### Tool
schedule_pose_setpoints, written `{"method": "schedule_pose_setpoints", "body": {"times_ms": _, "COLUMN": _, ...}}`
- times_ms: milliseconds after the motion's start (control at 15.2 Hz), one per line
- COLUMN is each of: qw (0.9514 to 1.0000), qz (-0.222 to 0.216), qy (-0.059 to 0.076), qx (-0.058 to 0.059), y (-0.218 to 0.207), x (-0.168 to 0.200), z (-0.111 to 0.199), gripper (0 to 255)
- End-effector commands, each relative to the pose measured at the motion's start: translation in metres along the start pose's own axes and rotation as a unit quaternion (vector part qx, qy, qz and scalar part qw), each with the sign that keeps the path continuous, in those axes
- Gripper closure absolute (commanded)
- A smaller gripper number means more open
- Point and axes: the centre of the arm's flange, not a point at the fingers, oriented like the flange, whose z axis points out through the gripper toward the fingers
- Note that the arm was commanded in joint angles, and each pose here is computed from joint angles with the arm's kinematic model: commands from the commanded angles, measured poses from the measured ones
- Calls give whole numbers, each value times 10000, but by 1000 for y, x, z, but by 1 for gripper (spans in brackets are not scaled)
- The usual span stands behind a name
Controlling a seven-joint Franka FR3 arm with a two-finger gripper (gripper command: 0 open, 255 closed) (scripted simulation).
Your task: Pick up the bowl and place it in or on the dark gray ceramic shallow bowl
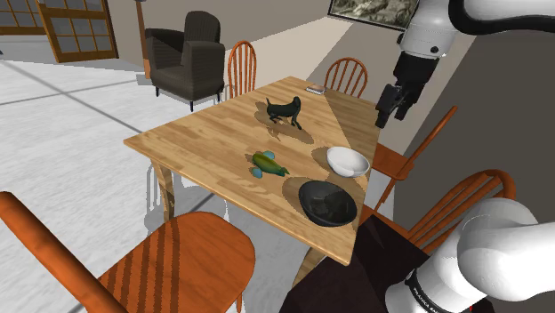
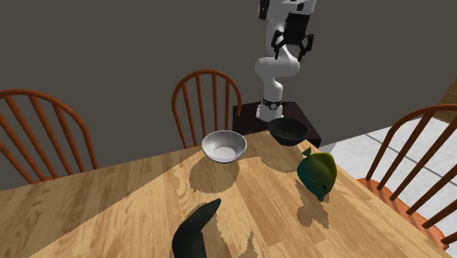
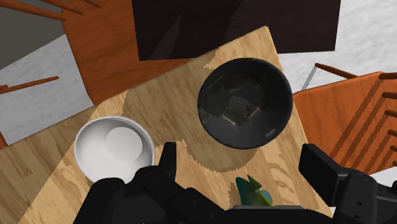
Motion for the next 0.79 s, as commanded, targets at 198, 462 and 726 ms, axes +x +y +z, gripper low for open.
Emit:
{"method": "schedule_pose_setpoints", "body": {"times_ms": 198, "qw": 10000, "qz": 11, "qy": -52, "qx": -27, "y": 12, "x": 25, "z": 29, "gripper": 0}}
{"method": "schedule_pose_setpoints", "body": {"times_ms": 462, "qw": 9999, "qz": 26, "qy": -122, "qx": -62, "y": 29, "x": 57, "z": 69, "gripper": 0}}
{"method": "schedule_pose_setpoints", "body": {"times_ms": 726, "qw": 9998, "qz": 41, "qy": -191, "qx": -98, "y": 46, "x": 89, "z": 109, "gripper": 0}}
